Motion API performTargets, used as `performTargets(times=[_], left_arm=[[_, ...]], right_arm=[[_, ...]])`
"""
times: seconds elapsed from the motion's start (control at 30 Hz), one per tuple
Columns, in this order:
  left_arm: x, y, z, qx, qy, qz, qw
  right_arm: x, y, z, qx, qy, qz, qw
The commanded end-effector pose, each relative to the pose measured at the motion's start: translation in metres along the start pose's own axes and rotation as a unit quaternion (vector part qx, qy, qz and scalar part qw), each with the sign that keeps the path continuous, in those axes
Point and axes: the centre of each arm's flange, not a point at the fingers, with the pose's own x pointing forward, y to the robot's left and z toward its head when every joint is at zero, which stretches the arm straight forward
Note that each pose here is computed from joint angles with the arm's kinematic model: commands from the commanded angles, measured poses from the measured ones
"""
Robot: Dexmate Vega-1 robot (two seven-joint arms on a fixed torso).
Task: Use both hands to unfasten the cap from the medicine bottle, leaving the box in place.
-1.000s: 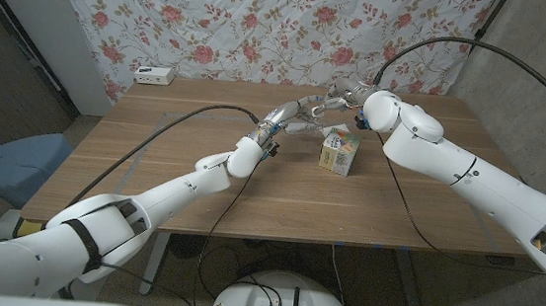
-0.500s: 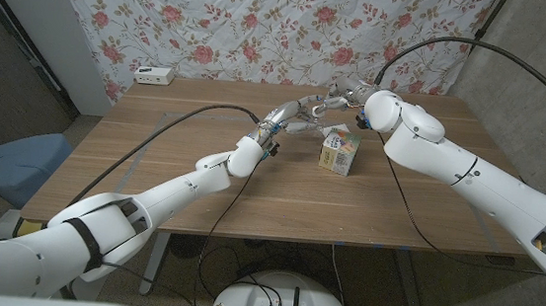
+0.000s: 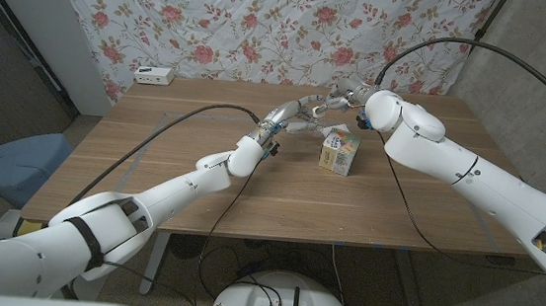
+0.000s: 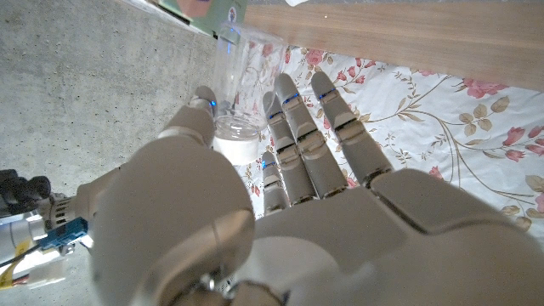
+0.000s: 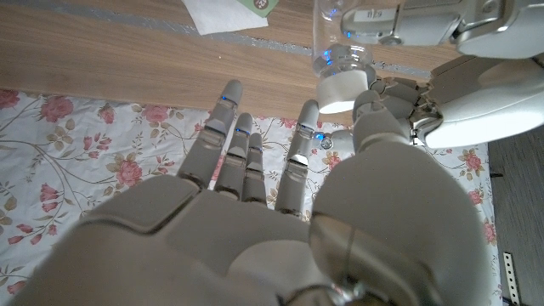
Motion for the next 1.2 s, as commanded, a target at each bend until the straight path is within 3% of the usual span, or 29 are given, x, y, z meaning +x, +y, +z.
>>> performTargets(times=[0.03, 1.2], left_arm=[[0.0009, 0.0002, 0.0004, 0.001, -0.001, 0.001, 1.000], [0.0050, 0.0000, 0.0013, 0.002, -0.004, -0.004, 1.000]], right_arm=[[0.0026, 0.0019, -0.0023, 0.001, 0.005, 0.016, 0.9999], [-0.0033, -0.0037, -0.0011, -0.003, 0.001, 0.009, 1.0000]])
